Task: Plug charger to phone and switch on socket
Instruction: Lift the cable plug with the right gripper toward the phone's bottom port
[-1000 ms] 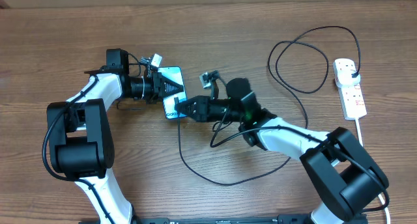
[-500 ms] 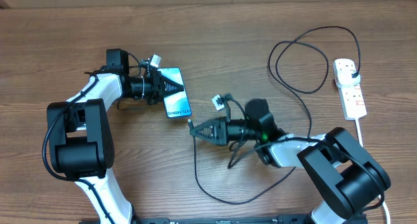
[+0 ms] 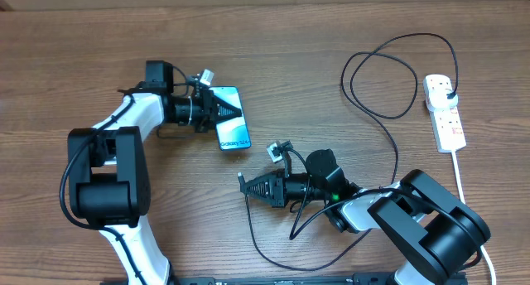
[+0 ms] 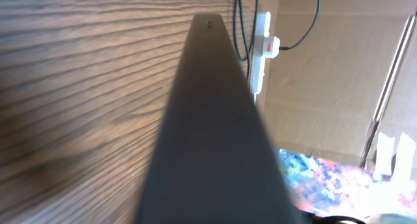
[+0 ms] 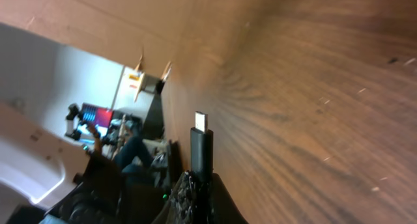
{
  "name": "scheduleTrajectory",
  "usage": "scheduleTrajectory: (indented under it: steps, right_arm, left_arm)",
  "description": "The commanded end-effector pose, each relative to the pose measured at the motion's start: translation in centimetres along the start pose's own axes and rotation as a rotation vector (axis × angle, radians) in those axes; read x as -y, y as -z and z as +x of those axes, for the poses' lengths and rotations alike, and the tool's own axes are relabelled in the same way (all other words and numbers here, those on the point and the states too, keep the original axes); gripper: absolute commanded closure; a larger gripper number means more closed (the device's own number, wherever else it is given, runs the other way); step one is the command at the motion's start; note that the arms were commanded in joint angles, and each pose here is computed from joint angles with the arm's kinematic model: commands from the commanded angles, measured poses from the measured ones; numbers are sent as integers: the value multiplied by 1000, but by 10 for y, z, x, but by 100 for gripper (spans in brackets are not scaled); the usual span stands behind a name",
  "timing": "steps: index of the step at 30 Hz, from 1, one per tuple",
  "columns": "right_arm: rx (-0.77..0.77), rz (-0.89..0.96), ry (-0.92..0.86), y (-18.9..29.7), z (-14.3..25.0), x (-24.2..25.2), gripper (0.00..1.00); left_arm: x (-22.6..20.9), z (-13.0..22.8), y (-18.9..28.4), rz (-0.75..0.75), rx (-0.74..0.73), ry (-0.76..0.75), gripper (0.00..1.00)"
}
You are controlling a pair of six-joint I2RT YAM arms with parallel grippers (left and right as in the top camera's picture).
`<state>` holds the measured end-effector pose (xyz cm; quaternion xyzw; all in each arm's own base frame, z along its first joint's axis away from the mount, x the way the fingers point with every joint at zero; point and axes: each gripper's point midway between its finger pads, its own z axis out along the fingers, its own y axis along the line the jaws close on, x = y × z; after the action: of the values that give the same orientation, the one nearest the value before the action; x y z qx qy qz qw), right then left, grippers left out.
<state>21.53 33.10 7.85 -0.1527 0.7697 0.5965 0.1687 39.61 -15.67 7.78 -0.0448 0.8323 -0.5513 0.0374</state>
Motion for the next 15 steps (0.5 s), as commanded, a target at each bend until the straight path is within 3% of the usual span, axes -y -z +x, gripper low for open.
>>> scheduleTrajectory:
  steps: [1,5,15]
  right_arm:
    - [46,26,21,1,-8,3,96]
    - [45,26,21,0,-8,3,96]
    - [45,27,22,0,-8,3,96]
  left_arm:
    - [23,0,-5,88,-28,-37,96]
    - [37,7,-8,155,-62,-42,96]
    - [37,7,-9,154,-64,-40,96]
